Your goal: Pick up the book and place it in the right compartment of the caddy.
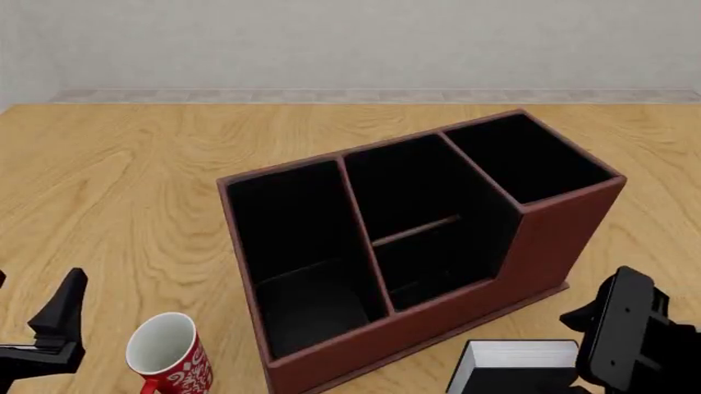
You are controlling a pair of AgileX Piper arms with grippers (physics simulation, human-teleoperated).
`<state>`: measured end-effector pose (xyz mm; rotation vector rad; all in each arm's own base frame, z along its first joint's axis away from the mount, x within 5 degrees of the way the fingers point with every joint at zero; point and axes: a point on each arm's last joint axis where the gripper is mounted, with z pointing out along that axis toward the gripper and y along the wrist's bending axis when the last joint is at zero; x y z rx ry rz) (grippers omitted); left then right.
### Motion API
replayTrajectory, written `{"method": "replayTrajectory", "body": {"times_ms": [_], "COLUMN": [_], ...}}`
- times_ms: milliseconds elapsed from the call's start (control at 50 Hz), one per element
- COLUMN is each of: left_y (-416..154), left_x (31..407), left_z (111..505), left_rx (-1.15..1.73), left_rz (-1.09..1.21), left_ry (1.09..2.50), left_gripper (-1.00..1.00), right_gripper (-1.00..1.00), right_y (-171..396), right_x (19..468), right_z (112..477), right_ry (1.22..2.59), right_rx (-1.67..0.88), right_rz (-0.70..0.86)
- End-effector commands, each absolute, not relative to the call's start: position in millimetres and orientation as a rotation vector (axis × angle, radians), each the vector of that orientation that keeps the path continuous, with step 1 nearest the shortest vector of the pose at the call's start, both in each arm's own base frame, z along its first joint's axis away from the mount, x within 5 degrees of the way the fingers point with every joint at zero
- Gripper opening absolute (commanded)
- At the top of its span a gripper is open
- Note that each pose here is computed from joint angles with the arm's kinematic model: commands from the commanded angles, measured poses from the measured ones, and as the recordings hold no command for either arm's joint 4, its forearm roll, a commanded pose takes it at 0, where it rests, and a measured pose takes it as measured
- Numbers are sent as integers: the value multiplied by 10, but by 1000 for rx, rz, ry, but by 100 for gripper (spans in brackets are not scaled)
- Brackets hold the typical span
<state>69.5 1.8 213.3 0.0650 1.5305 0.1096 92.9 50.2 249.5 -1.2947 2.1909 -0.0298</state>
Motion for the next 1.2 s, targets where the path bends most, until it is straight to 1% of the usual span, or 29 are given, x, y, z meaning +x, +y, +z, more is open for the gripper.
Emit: {"method": "replayTrajectory", "body": {"times_ms": [20,640,660,960,1120,1200], "left_y": [20,23,22,37,43,43], "left_x": [699,714,713,752,782,784], "left_z": [2134,2134,2133,2131,2135,2134], "left_rx": [64,62,64,57,53,54], "left_rz": [112,115,116,136,142,142], "left_ry": [1530,1535,1535,1547,1548,1549], "left_gripper": [100,100,100,100,100,100], "right_gripper": [100,100,-100,-100,-100,-100], "right_y": [537,632,635,682,791,794], "right_x": [941,972,975,956,924,906], "right_z": [2414,2289,2303,2343,2409,2421], "right_ry": [2205,2232,2230,2234,2246,2252], "right_rx": [-1310,-1319,-1314,-1317,-1317,-1318], "right_rz": [-13,31,33,63,128,136]}}
